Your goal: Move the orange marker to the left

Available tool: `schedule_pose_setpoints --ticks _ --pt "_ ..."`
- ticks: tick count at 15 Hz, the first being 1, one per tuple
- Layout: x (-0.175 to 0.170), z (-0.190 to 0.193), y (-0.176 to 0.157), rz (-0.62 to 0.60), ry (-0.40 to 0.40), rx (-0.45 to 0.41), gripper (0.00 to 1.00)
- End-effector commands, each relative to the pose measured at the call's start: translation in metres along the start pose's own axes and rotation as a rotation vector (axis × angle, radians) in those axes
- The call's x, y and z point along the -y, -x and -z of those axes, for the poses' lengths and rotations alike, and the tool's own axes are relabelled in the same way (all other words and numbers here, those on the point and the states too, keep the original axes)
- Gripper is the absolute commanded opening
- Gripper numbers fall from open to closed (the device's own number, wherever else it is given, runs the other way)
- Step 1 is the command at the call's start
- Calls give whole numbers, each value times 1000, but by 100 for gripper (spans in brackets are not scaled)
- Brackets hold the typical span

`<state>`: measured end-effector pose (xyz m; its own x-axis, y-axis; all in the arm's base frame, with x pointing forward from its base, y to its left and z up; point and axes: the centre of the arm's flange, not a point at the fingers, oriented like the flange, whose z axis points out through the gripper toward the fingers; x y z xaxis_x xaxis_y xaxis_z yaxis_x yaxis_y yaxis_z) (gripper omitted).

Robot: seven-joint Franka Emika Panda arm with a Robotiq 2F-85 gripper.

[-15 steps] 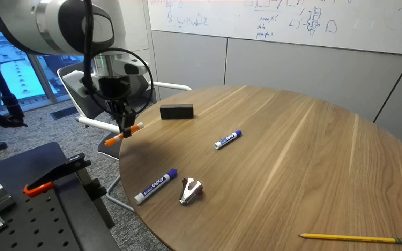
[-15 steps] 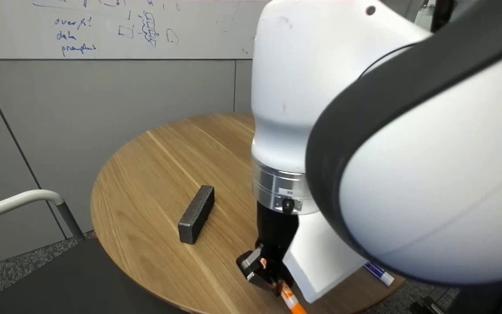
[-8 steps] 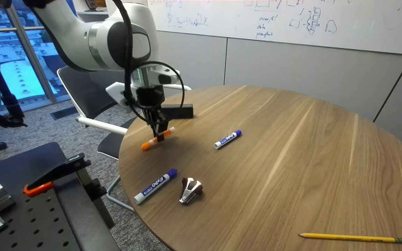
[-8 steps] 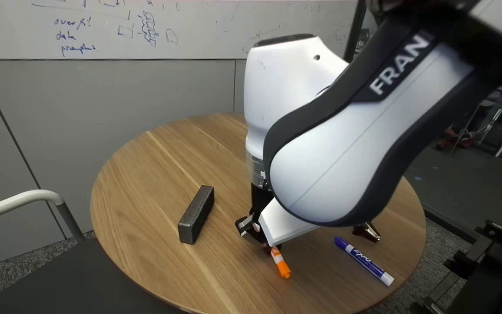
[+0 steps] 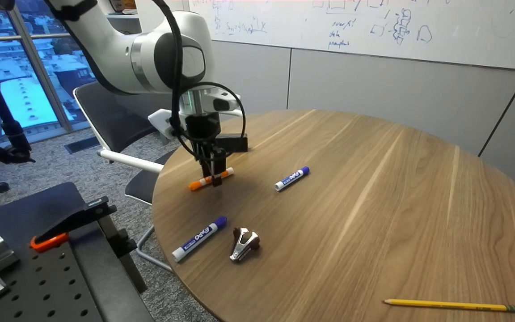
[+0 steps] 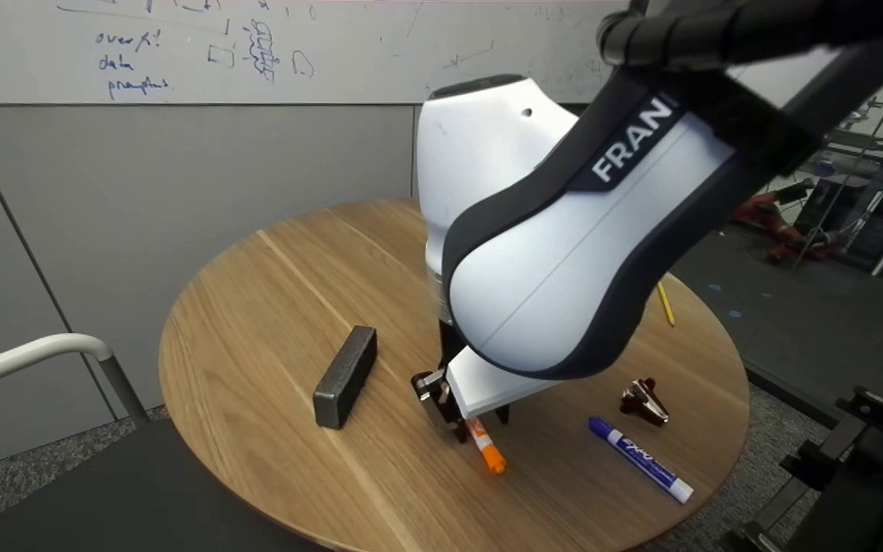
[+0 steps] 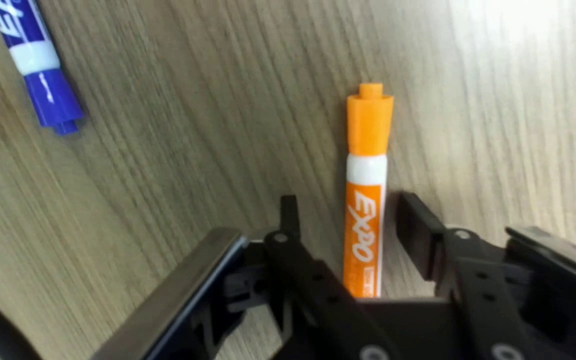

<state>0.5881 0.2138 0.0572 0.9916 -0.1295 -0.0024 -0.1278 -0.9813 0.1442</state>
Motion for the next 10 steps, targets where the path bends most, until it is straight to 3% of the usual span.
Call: schedule_pose_setpoints --ticks 1,3,4,5,7,10 --pt "-16 27 8 8 -2 54 87" --pt "-34 53 18 27 -34 82 99" --pt "-45 69 20 34 -66 103 100" --pt "-16 25 5 21 -10 49 100" --pt "-23 37 3 18 -20 45 100" --pt "-19 25 7 24 -12 56 100"
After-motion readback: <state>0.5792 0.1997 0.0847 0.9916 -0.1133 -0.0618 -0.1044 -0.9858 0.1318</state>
